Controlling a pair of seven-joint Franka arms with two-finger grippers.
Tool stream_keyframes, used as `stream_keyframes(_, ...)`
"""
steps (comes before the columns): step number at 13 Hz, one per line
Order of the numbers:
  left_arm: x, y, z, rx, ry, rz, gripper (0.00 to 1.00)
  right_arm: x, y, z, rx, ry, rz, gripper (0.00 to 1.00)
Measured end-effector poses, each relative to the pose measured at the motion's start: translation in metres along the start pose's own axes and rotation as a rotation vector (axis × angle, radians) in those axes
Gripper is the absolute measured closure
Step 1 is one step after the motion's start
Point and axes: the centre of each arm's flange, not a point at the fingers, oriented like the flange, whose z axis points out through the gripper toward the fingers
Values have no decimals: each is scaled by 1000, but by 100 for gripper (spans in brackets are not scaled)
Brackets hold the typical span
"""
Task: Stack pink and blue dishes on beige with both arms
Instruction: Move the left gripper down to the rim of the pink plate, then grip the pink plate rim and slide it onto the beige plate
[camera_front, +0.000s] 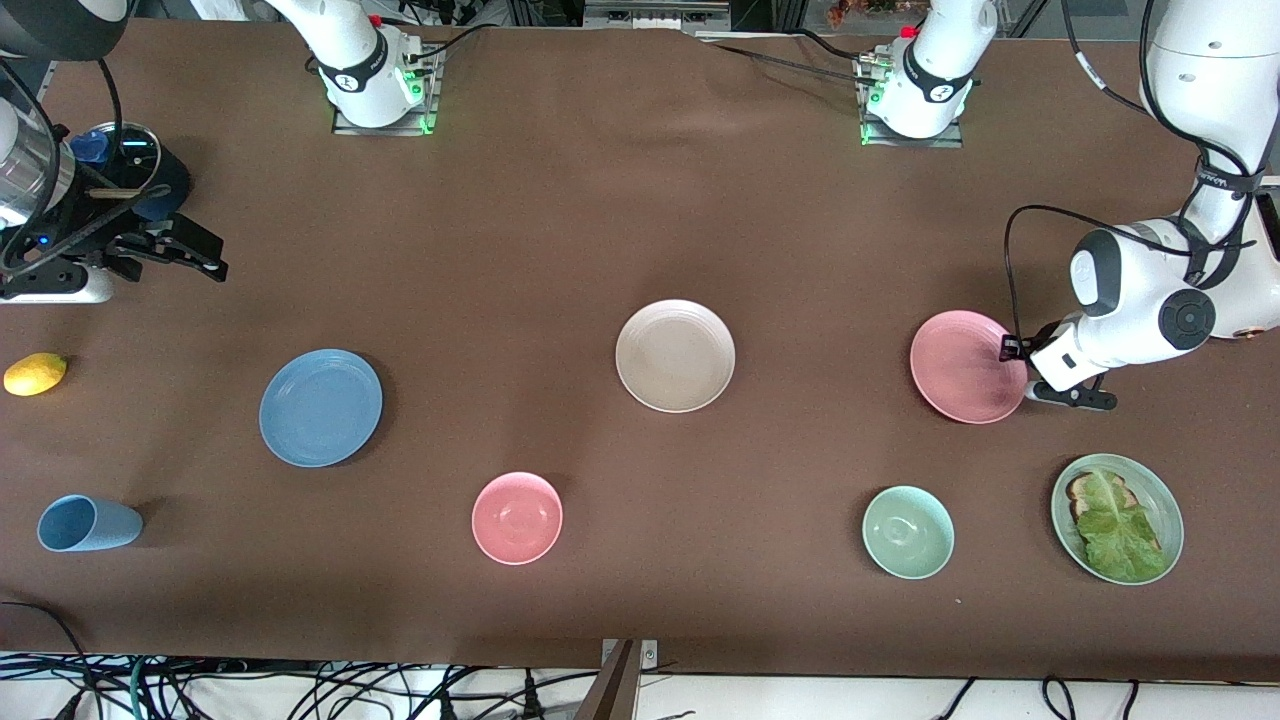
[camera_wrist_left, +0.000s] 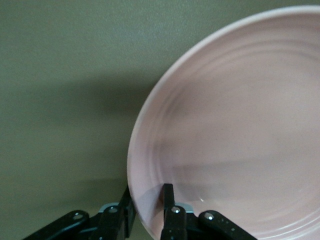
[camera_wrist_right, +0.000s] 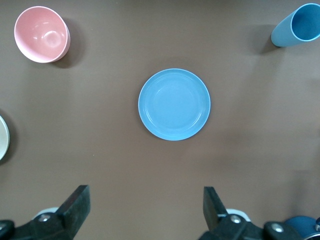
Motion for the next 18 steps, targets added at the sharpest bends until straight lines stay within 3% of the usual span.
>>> stream_keyframes(3,5,-2,-11,-6,-21,-3,85,0,0,0,0,0,0,0)
stream_keyframes(7,24,16,-49,-25,-103,-65,95,0,0,0,0,-1,1,0)
stream_keyframes(12,41,64,-74,-22,-129,-119,95,0,1,0,0,0,2,0)
stream_keyframes(15,46,78,-103,-50,-160,-129,95,0,1,0,0,0,3,0)
stream_keyframes(18,55,125,-136,-95,-147,-184,95,0,3,0,0,-1,5,0)
